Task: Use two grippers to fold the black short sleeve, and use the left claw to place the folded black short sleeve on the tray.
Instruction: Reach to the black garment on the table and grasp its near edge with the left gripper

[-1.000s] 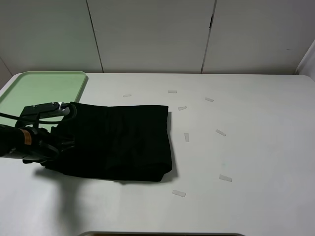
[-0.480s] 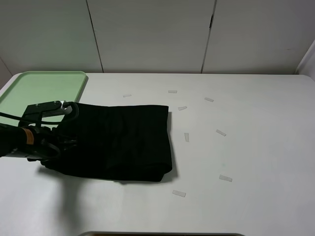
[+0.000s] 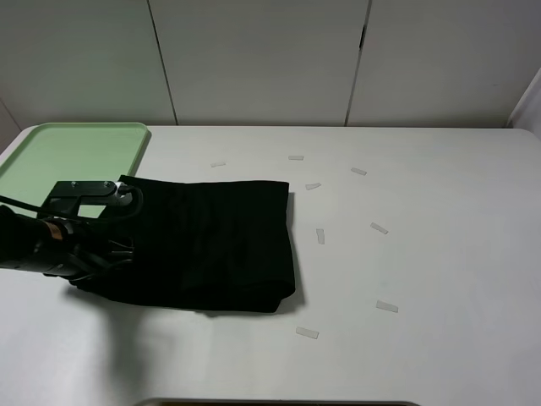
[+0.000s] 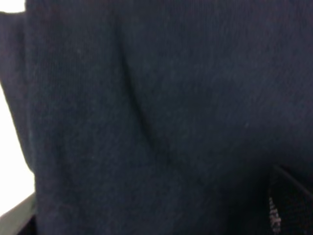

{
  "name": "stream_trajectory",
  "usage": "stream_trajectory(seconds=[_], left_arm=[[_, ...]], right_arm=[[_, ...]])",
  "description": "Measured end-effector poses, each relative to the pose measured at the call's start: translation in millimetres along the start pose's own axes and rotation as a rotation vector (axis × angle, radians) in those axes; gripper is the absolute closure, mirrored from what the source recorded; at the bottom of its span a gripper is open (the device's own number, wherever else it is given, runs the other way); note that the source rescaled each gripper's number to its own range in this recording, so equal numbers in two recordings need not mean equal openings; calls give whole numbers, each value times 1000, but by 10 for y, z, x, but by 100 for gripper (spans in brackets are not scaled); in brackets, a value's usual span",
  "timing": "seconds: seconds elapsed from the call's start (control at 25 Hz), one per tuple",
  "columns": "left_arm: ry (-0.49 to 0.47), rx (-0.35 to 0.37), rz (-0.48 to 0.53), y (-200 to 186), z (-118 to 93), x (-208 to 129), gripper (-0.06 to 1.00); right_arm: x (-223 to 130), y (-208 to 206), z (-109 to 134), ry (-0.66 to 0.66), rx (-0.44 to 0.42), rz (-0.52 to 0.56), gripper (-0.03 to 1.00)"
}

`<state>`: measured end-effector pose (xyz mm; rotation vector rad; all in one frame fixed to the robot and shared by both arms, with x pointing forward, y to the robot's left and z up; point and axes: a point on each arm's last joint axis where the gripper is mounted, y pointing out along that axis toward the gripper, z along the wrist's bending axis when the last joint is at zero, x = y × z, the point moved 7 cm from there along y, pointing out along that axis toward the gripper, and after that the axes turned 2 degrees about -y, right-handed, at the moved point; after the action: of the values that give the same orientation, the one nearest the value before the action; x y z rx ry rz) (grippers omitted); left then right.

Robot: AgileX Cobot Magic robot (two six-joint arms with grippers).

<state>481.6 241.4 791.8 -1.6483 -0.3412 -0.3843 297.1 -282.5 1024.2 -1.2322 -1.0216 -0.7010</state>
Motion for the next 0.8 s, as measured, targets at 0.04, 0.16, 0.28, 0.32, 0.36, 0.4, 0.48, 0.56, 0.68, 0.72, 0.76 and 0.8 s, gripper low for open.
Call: stream_trajectory(seconds=[0.04,0.16,0.28,0.32,0.36,0.4,0.48,0.56,0.68,0.72,0.76,0.8], left_arm=[[2,12,19,1,14,-10,18],[-30,35,108,-9,40,-55,18],[-24,23,135,-12,16,-35,18],[-28,22,134,-12,12,-29,18],[-31,22,134,-12,14,-30,18],[-31,22,134,-12,14,-30,18],[-29,21,133,-12,13,-20,18],[-32,18,135,-12,6,-13,18],[-31,17,137,-12,-1,-14,18],[-30,15,138,-12,-10,-16,20],[-32,15,133,-11,-18,-3,23],[-41,12,128,-10,-33,18,28]], right_arm=[[0,0,0,0,0,0,-3],[0,0,0,0,0,0,-3],[0,0,0,0,0,0,-3],[0,0,0,0,0,0,-3],[0,0,0,0,0,0,-3],[0,0,0,0,0,0,-3],[0,0,0,0,0,0,-3],[0,0,0,0,0,0,-3],[0,0,0,0,0,0,-3],[0,0,0,0,0,0,-3],[0,0,0,0,0,0,-3],[0,0,0,0,0,0,-3]])
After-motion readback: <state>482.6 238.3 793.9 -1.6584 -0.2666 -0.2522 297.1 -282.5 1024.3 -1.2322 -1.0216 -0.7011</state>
